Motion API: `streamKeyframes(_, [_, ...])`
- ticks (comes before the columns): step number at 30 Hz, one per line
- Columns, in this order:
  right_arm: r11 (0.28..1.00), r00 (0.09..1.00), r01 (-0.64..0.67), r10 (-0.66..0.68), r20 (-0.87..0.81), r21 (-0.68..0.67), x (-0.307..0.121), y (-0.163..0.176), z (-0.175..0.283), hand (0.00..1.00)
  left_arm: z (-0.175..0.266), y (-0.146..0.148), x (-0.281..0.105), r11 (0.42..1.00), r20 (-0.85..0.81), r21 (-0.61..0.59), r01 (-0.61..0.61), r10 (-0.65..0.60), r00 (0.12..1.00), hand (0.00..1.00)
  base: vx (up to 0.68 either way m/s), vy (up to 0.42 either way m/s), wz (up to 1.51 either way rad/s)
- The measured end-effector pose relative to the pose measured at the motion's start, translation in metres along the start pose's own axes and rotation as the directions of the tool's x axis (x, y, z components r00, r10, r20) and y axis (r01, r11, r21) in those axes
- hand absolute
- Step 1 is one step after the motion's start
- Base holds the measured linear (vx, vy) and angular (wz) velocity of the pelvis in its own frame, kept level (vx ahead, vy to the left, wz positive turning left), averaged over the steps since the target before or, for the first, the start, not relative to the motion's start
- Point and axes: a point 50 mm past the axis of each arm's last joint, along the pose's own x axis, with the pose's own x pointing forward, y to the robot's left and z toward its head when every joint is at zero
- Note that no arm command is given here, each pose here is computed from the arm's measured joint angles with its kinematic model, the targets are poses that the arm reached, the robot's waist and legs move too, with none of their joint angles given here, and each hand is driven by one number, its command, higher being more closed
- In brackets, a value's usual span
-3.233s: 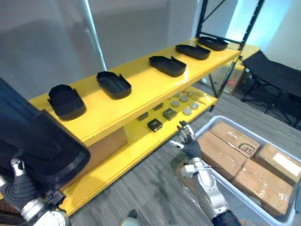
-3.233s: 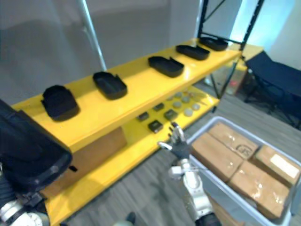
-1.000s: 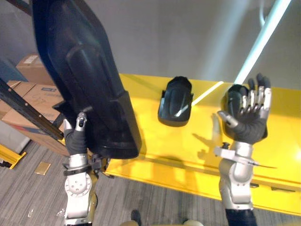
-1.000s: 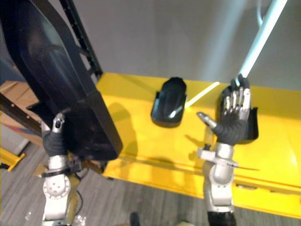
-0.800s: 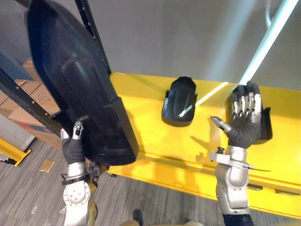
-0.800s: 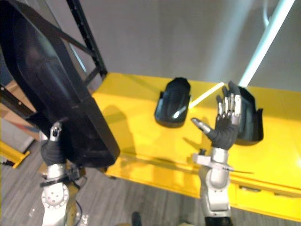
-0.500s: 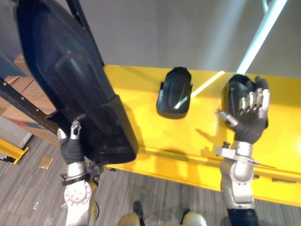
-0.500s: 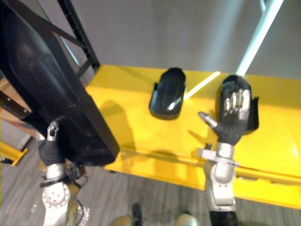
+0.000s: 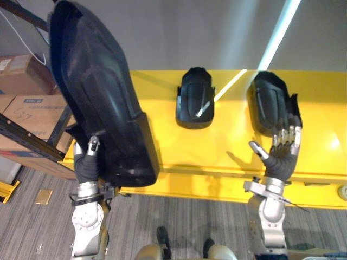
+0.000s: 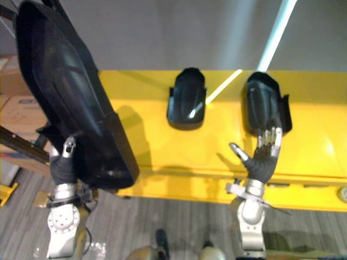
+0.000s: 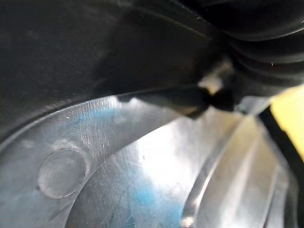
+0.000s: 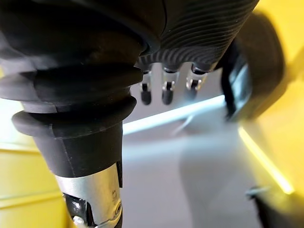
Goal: Walk over and take plastic housings, then place them on the shelf
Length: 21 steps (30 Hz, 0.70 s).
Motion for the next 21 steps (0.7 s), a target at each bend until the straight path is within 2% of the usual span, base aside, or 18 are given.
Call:
streamKeyframes(4, [0.999,0.999,-0.043,0.043,0.006,-0.031,0.0,0.0,0.001,0.0,-0.002,0.003,-0.005,0.998,-0.019,0.017,-0.065,0.065,0.998,1.0,0.05,-0.048,-0.02])
streamKeyframes(10, [0.996,0.996,-0.086,0.086,-0.014,0.008,-0.003,0.0,-0.002,0.0,0.003,0.03,-0.015,0.973,-0.017,0.115,-0.198,0.201,0.979,1.0,0.03,-0.055,-0.3])
streamKeyframes(17, [0.992,0.993,-0.114,0.116,0.03,-0.061,0.006,-0.009,0.006,0.0,0.003,0.024,-0.002,0.961,0.006,0.239,-0.141,0.144,0.99,1.0,-0.04,0.043,-0.04])
streamKeyframes(21, [0.996,0.996,-0.084,0.084,0.008,0.018,0.003,-0.004,0.002,0.0,-0.007,0.039,0.011,0.932,-0.09,0.36,-0.044,0.081,0.993,1.0,-0.05,0.132,0.0])
